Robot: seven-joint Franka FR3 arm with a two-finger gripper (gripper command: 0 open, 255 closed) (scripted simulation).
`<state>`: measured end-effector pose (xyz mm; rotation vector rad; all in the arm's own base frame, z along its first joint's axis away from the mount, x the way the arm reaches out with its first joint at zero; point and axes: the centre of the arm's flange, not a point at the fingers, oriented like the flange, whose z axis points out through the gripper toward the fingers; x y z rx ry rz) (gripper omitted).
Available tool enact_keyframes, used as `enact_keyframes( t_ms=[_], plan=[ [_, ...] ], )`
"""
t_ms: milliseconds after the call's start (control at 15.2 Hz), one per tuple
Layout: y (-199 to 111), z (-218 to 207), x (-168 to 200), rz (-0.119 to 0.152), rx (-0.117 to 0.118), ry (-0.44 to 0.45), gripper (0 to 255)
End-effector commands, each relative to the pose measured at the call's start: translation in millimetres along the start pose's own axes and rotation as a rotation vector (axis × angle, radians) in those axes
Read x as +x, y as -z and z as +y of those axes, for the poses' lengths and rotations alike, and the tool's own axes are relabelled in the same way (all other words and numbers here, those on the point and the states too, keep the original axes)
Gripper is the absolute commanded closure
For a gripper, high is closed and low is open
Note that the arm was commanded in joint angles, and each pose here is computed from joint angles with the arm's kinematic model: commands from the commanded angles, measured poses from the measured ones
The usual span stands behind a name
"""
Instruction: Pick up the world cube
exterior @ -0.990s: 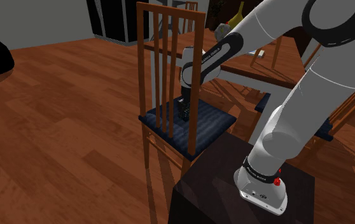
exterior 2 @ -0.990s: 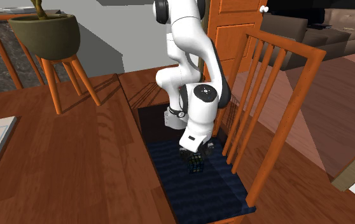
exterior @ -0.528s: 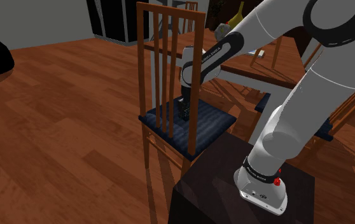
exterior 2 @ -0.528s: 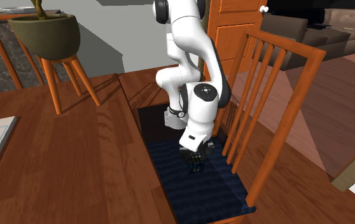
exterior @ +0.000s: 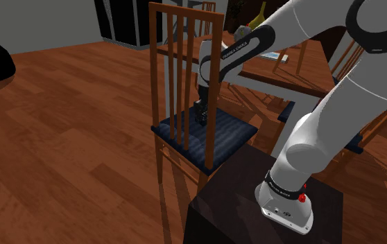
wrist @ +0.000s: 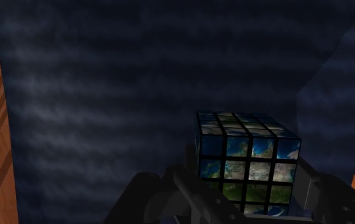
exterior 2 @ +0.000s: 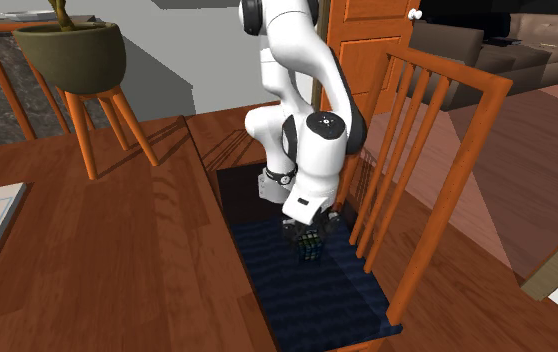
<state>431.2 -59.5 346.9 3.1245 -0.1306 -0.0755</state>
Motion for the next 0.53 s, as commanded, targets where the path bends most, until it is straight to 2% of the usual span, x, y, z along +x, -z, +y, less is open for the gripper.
enact_keyframes(
  t_ms=[0,330,462],
  plan=[
    [11,1,-1,0.0,0.0,0.0,255],
    [37,1,-2,0.0,0.0,0.0,255],
    [38,1,-2,0.0,0.0,0.0,255]
  ],
)
